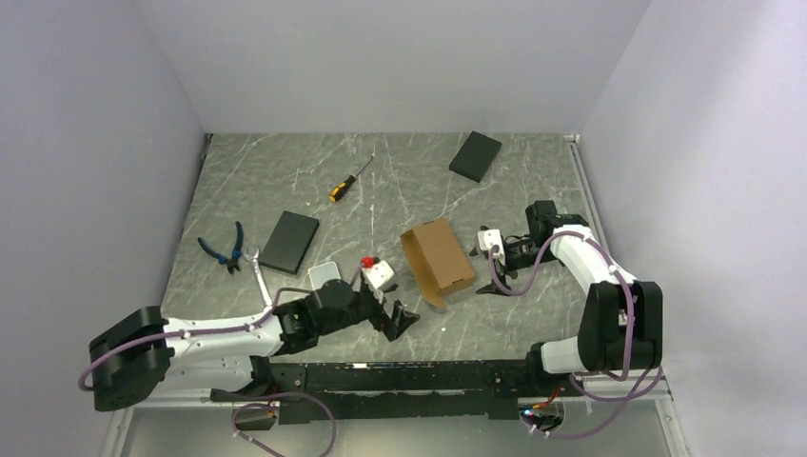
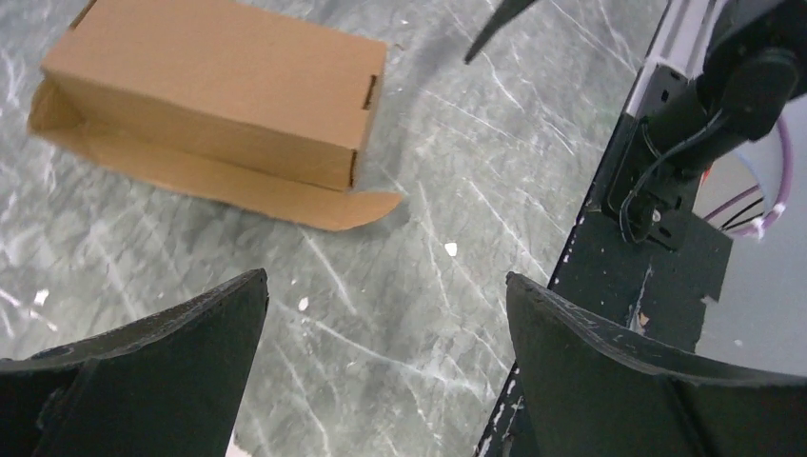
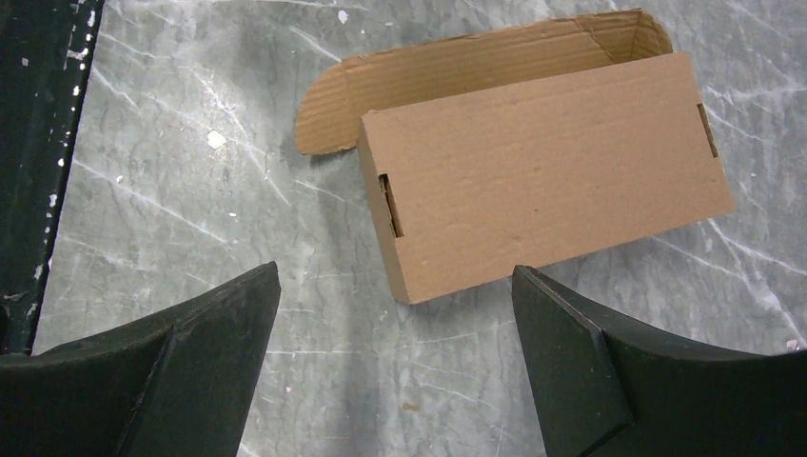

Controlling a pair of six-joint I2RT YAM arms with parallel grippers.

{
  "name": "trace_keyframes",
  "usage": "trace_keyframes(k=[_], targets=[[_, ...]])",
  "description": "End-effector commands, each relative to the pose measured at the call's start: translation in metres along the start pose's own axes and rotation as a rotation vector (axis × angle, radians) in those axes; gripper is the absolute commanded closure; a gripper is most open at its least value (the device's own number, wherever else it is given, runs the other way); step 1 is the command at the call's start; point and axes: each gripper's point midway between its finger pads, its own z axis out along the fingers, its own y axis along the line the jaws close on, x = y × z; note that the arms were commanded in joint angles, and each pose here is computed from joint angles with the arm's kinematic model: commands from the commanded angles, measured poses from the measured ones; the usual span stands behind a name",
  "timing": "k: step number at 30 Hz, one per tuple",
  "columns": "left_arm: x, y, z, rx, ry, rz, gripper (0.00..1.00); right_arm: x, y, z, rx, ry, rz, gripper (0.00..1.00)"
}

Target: Fold the paper box

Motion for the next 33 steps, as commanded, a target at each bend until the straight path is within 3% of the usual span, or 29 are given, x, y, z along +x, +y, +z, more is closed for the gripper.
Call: trace_keyframes(k=[1, 8, 14, 20, 28, 33], targets=[[-0.024, -0.014, 0.011, -0.026, -0.095, 0.283, 0.0, -0.013, -0.006, -0.003, 0.011, -0.04, -0.055, 0.04], [-0.006, -0.042, 0.041, 0.018, -0.104, 0.647, 0.0, -0.009, -0.004, -0.001, -0.004, -0.036, -0.049, 0.05], [0.009, -0.036, 0.063, -0.036, -0.111, 0.752, 0.01, -0.01, -0.003, 0.002, -0.011, -0.037, -0.045, 0.05], [0.029, -0.023, 0.089, -0.027, 0.02, 0.859, 0.24, -0.01, 0.0, 0.01, -0.049, -0.028, -0.039, 0.07], [0.036, -0.01, 0.1, -0.009, 0.029, 0.839, 0.47, -0.009, 0.0, 0.012, -0.057, -0.019, -0.035, 0.07], [0.045, -0.01, 0.099, 0.021, 0.044, 0.811, 0.53, -0.009, 0.0, 0.011, -0.057, -0.015, -0.032, 0.08]])
